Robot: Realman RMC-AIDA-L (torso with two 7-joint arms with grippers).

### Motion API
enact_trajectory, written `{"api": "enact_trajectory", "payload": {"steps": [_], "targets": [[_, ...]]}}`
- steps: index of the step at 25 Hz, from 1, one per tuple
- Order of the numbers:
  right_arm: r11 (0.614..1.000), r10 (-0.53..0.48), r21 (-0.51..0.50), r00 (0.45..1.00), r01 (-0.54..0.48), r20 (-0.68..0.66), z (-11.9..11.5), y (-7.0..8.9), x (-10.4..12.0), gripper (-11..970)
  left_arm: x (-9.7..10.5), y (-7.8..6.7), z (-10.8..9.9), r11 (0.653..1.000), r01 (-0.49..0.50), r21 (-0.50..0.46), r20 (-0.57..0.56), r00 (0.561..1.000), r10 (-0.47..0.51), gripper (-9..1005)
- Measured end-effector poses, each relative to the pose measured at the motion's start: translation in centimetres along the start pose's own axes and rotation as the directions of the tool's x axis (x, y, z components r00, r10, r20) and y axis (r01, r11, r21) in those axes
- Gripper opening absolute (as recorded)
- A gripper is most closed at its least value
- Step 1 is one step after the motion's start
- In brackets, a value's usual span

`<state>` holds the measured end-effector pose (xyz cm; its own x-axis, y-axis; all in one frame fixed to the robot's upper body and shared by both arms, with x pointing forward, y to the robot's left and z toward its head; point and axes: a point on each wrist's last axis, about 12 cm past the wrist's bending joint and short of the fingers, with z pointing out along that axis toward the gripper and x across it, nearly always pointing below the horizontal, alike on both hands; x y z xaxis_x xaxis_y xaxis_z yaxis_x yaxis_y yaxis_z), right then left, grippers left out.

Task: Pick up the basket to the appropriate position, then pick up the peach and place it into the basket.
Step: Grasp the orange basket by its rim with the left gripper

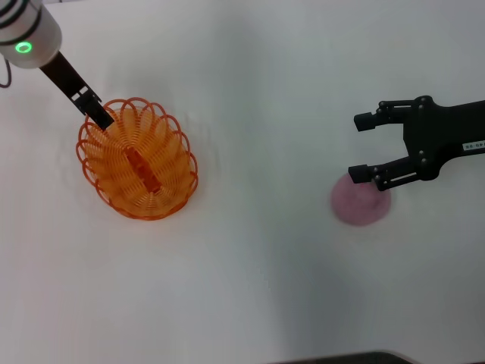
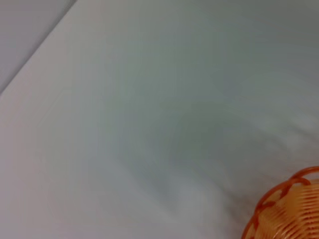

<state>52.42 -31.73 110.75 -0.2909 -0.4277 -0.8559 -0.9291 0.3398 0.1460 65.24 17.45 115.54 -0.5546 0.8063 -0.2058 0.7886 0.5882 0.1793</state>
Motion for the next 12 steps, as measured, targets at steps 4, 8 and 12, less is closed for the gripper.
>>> {"api": "enact_trajectory", "payload": {"steps": [4, 8, 12], "targets": [[1.0, 0.004, -0.001, 1.0, -0.004, 0.003, 0.07, 0.02, 0.05, 943, -0.27, -0.32, 0.49, 1.0, 0.002, -0.02, -0.003, 1.0, -0.003, 802], [1.0, 0.007, 0.003, 1.0, -0.007, 0.001, 0.08, -0.03, 0.1, 943, -0.36, -0.47, 0.59, 1.0, 0.001, -0.021, -0.004, 1.0, -0.001, 797], [1.0, 0.008, 0.005, 1.0, -0.008, 0.001, 0.06, -0.04, 0.12, 943, -0.48, -0.83, 0.75, 1.0, -0.006, -0.014, -0.004, 1.0, 0.006, 789]]}}
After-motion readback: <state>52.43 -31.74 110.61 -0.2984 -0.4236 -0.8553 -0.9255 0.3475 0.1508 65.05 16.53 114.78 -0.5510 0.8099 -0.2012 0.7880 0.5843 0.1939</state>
